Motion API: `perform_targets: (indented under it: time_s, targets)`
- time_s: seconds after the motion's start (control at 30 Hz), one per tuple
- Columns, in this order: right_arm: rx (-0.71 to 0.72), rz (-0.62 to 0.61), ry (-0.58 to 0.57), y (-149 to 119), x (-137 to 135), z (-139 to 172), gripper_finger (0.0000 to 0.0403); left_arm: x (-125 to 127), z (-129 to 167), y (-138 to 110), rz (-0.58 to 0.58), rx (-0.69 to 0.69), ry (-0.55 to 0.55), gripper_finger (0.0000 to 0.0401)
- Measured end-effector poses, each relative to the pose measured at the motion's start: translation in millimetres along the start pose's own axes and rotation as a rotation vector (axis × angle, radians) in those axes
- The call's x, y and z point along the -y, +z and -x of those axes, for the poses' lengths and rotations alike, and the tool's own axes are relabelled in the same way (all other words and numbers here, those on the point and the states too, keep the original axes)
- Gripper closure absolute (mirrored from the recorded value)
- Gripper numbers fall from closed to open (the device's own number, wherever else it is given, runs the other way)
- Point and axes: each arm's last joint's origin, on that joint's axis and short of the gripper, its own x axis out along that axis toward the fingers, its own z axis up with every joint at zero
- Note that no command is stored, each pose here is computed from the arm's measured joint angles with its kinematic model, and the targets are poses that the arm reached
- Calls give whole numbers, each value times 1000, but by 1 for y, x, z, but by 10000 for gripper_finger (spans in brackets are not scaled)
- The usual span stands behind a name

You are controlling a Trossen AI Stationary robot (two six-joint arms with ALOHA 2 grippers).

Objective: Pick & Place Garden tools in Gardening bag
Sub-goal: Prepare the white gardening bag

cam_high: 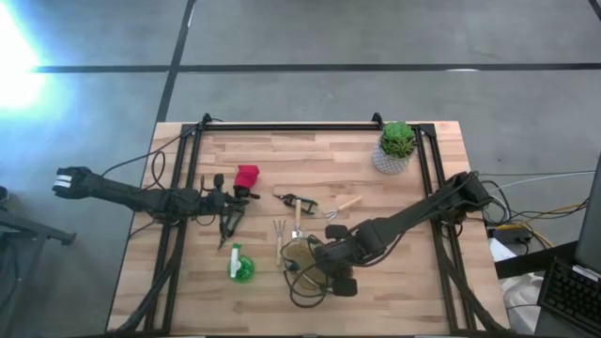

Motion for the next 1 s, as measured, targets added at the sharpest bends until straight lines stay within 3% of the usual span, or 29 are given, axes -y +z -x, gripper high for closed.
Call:
perform_targets:
  time_s: [0.53,0.67,0.83,1.0]
  targets:
    - [-7,2,-3,0,0,-6,280,0,0,0,0,0,0,398]
    - [-7,2,-2,0,0,-6,313,0,0,0,0,0,0,398]
    - [-10,8,2,0,0,-6,384,0,0,0,0,0,0,398]
    - [-8,20,29,3,-1,-3,390,0,0,0,0,0,0,398]
